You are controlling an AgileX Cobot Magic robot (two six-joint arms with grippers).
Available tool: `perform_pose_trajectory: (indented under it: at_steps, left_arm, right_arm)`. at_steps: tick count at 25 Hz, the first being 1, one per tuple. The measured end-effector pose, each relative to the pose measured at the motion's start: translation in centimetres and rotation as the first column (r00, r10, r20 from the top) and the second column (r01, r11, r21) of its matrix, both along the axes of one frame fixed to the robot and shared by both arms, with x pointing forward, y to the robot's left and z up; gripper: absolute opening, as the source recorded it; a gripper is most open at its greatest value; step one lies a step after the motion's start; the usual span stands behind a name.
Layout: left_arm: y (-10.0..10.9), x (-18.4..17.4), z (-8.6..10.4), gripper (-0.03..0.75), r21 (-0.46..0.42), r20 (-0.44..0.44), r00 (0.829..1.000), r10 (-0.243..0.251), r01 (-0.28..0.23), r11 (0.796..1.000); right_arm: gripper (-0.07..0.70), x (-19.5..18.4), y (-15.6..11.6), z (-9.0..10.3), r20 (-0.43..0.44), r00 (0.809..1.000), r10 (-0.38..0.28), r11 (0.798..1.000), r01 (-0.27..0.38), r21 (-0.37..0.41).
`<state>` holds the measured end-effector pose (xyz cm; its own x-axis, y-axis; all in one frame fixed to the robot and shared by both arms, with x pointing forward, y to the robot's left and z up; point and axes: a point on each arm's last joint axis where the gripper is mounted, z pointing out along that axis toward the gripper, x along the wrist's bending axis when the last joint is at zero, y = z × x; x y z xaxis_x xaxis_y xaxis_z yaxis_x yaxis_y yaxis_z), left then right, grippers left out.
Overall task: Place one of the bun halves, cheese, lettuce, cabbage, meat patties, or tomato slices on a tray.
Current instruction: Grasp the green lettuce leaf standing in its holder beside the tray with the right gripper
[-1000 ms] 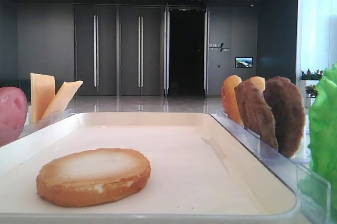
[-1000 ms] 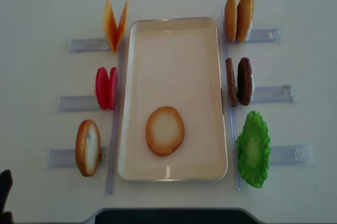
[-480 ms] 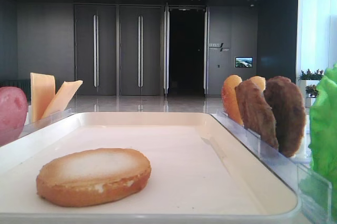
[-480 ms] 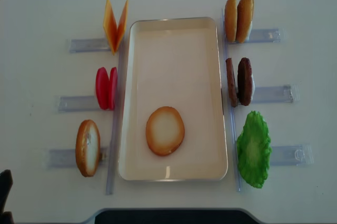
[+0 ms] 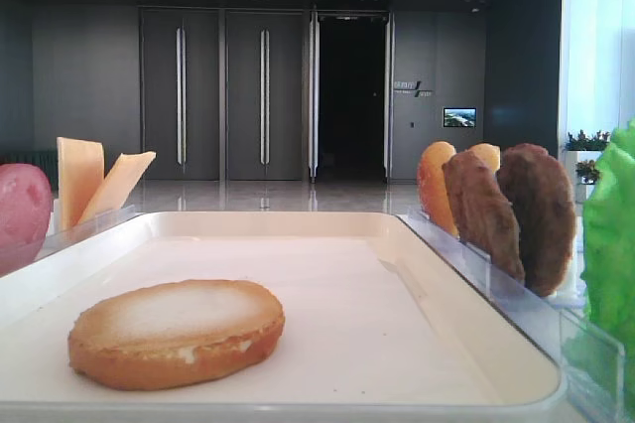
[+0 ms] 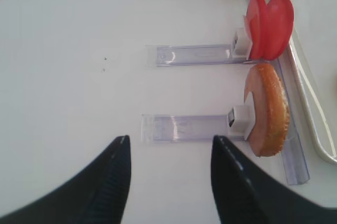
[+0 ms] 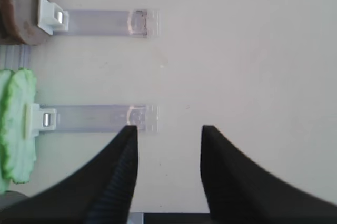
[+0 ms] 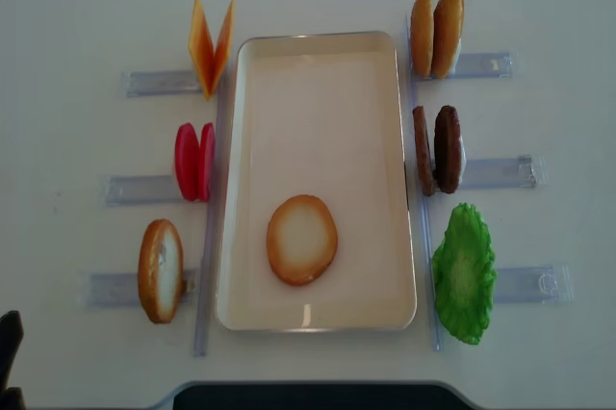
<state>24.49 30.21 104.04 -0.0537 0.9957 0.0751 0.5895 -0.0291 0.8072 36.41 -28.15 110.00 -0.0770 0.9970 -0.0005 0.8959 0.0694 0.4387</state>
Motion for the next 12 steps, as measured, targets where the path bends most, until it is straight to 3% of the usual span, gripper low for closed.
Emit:
perform_pose_trajectory:
  at_steps: [5,9,12]
  left_arm:
    - [0.0,0.0,0.0,0.337,0.000,0.000,1.000,0.000,0.000,1.000]
    - [0.0,0.0,0.0,0.302,0.000,0.000,1.000,0.000,0.000,1.000]
    - [0.0,0.0,0.0,0.295,0.000,0.000,1.000,0.000,0.000,1.000]
  right_arm:
    - [0.303,2.0,0.4,-1.4,-0.101,0.995,0.002,1.000,-0.003,-0.012]
    - [0.326,2.2,0.6,-1.6,-0.118,0.993,0.032,0.999,-0.033,-0.008]
    - [0.384,2.2,0.8,-1.6,-0.121,0.991,0.052,0.999,-0.051,0.012]
